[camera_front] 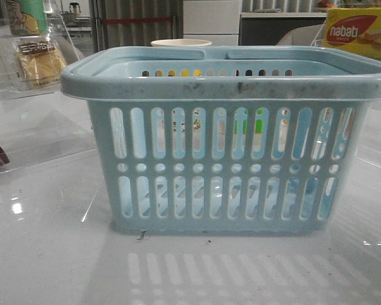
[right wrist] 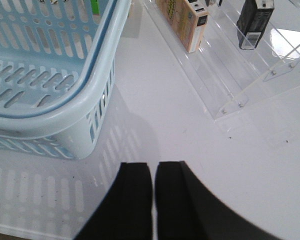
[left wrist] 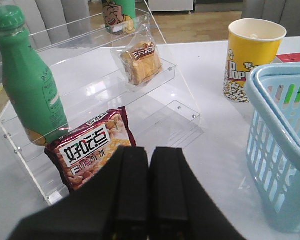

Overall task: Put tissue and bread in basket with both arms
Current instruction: 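Reach the right gripper to the shelf and grasp the white tissue pack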

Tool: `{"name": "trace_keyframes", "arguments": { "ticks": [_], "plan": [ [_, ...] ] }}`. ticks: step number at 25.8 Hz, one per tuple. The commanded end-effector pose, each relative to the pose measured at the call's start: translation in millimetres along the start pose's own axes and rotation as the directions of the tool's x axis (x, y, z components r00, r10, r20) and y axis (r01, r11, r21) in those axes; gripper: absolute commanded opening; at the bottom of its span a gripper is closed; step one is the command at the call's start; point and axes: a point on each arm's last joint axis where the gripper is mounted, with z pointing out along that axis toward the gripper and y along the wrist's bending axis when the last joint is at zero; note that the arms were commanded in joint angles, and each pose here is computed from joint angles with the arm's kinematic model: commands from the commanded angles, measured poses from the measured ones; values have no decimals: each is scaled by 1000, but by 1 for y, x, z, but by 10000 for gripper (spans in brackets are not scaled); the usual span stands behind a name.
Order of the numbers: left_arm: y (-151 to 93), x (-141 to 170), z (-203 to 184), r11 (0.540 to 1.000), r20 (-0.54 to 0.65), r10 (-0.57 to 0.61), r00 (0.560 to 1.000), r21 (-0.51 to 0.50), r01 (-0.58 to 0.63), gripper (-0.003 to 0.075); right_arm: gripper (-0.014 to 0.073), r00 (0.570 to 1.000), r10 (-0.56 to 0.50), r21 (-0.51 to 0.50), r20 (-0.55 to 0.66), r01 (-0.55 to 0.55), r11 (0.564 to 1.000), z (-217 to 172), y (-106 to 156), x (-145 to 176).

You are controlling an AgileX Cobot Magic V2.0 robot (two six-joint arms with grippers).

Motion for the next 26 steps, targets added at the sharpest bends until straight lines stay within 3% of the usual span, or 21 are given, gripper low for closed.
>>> {"name": "trace_keyframes", "arguments": {
  "ticks": [1, 4, 6, 15, 26],
  "plan": [
    [0, -17, -3, 1000, 105, -10, 994, 4, 10, 91, 373, 996, -39, 39, 84, 36, 999, -4, -3, -13],
    [0, -17, -3, 1000, 105, -10, 994, 4, 10, 91, 503, 995, -63, 59, 83, 59, 997, -2, -5, -15],
    [0, -17, -3, 1000, 105, -10, 994, 4, 10, 91, 543, 994, -64, 67, 86, 58, 996, 1, -6, -17],
    [0, -17, -3, 1000, 105, -10, 994, 4, 10, 91, 540, 1000, 8, 95, 9, -8, 995, 47, -16, -43],
    [0, -17, -3, 1000, 105, -10, 994, 4, 10, 91, 540, 987, 96, 182, -125, -72, 981, 115, -54, -84]
  ]
}}
